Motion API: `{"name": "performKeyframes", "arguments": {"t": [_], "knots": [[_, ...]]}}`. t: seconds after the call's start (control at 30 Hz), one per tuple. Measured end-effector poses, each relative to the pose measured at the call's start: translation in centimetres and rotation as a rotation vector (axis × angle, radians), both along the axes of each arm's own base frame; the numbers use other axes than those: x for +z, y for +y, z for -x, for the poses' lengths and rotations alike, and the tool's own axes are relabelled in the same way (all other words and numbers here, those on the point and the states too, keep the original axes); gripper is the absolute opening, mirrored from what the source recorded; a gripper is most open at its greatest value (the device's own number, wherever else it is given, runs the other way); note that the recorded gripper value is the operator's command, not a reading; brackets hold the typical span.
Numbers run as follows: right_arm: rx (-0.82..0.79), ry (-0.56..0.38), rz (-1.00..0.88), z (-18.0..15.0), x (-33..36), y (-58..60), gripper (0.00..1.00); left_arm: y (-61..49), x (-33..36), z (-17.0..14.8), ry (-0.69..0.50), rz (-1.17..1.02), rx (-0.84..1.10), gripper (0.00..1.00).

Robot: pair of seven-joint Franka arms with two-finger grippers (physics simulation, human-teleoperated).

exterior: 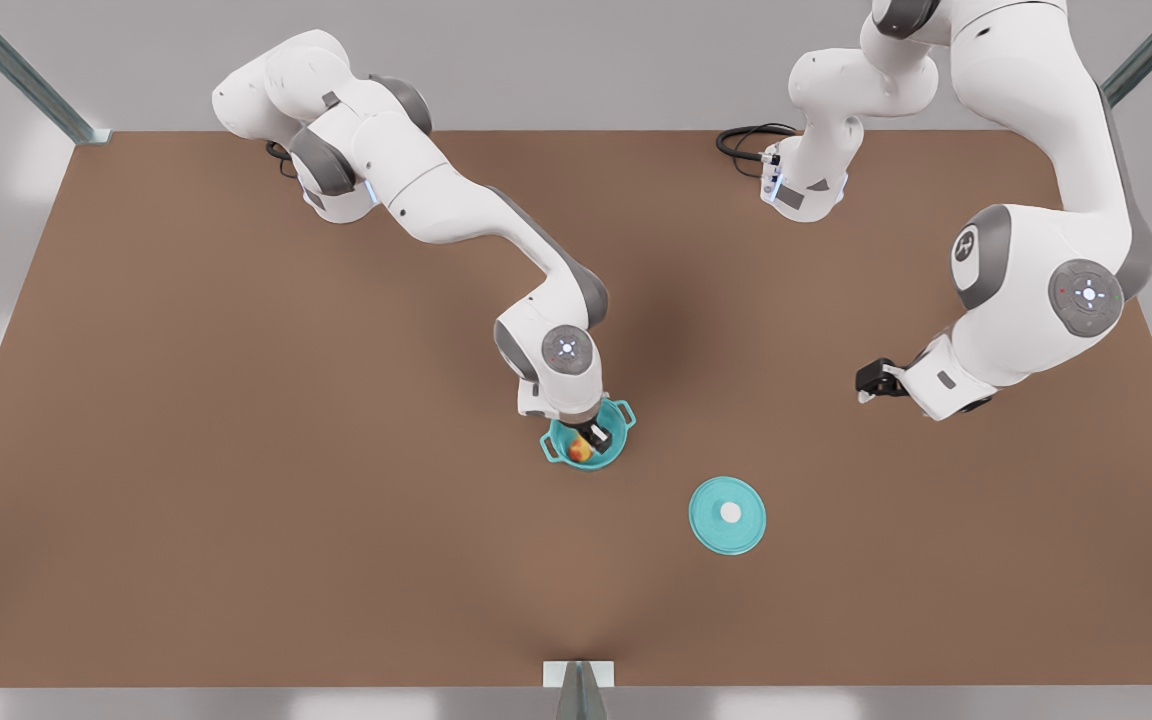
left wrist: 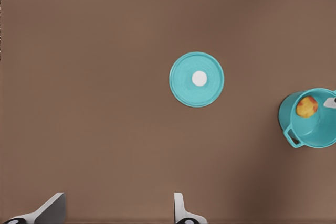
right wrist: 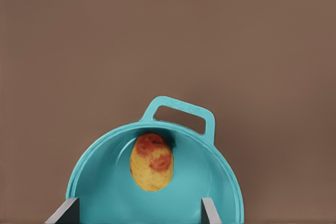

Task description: Open the pot lid and put the potato into the pot

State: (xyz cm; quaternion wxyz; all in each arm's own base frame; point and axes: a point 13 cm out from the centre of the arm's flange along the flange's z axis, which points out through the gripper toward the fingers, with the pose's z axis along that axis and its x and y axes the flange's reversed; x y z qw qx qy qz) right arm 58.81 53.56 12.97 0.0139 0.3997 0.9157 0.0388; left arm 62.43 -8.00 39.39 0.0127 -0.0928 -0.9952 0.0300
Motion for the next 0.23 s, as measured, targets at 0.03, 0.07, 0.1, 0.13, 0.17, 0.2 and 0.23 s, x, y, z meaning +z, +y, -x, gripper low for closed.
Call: {"name": "performKeyframes", "arguments": {"t": [0.03,0.07,0.1,0.13,0.17,0.2,0.23], "knots": [[-0.012,-0.01,-0.004,-0.9,1.0,-0.7,1.0,0.1,-0.1,0.0,0.001,0.0,0.002,1.0],[-0.047,-0.023,-0.021,-3.2,3.8,-3.1,1.0,0.2,-0.1,0.0,0.002,-0.001,0.002,1.0],[-0.098,-0.026,-0.027,-6.1,6.6,-7.7,1.0,0.2,-0.1,0.0,0.002,-0.001,0.002,1.0],[-0.167,-0.012,-0.016,-8.7,8.9,-15.2,1.0,0.2,-0.1,0.0,0.003,-0.001,0.001,1.0],[-0.232,0.006,0.0,-10.3,10.9,-23.8,1.0,0.2,-0.1,0.0,0.003,-0.001,0.001,1.0],[-0.285,0.025,0.017,-10.7,12.4,-32.5,1.0,0.2,-0.1,0.0,0.003,-0.001,0.001,1.0],[-0.317,0.043,0.042,-9.8,13.5,-40.4,1.0,0.2,-0.1,0.0,0.003,-0.001,0.0,1.0]]}}
